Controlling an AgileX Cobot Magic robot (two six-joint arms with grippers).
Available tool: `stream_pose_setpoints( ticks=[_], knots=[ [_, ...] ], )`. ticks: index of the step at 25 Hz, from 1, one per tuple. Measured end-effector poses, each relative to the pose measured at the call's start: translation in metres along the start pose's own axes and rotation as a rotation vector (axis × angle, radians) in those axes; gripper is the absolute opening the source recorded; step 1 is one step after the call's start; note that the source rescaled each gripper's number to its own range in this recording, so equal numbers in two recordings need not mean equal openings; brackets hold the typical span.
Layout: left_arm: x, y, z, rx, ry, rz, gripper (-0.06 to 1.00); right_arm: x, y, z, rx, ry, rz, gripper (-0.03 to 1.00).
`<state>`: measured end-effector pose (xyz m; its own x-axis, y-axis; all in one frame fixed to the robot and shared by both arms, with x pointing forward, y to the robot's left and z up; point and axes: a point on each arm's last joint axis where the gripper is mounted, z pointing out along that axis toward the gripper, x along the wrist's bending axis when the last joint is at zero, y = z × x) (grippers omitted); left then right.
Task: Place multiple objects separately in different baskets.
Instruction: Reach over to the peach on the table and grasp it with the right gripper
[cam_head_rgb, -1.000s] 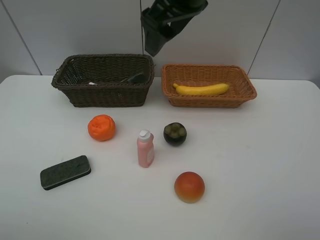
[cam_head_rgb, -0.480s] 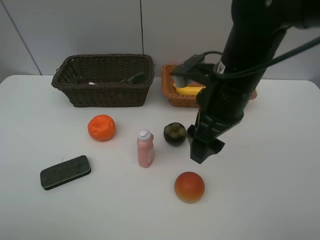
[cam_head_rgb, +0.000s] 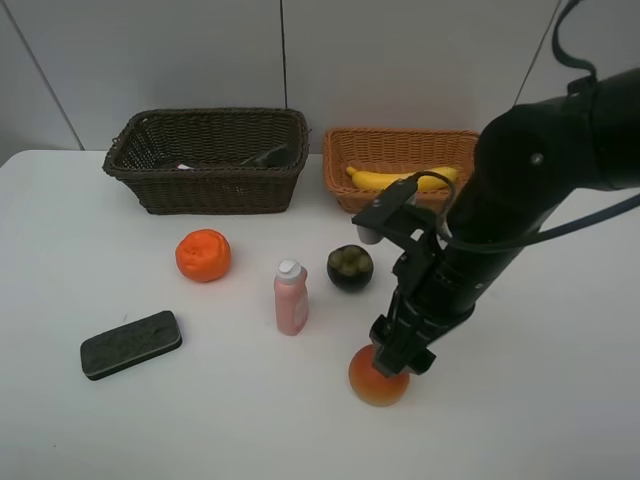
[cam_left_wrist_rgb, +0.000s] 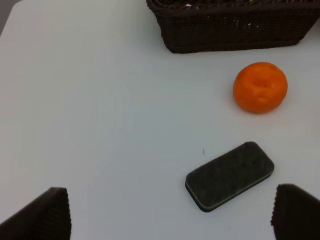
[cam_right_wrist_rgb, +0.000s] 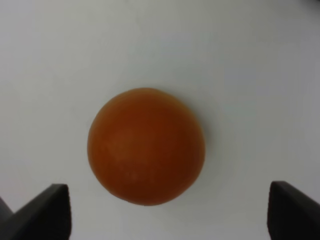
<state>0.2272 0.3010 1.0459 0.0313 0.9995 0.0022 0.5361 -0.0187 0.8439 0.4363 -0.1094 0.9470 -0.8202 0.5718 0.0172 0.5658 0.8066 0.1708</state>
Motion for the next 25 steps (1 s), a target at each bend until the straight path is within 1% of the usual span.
stream_pose_setpoints(
  ticks=[7, 15, 22, 25],
  knots=[
    [0.0, 0.0, 0.0, 0.0, 0.0, 0.0, 1.0, 0.014, 0.007, 0.015, -0.009, 0.006, -0.053, 0.98],
    [0.0, 0.0, 0.0, 0.0, 0.0, 0.0, 1.0, 0.015, 0.008, 0.036, 0.043, 0.024, -0.039, 0.98],
    [0.0, 0.0, 0.0, 0.0, 0.0, 0.0, 1.0, 0.014, 0.009, 0.047, 0.044, 0.025, -0.031, 0.98],
    [0.0, 0.0, 0.0, 0.0, 0.0, 0.0, 1.0, 0.014, 0.009, 0.055, 0.061, 0.028, -0.028, 0.98]
  ],
)
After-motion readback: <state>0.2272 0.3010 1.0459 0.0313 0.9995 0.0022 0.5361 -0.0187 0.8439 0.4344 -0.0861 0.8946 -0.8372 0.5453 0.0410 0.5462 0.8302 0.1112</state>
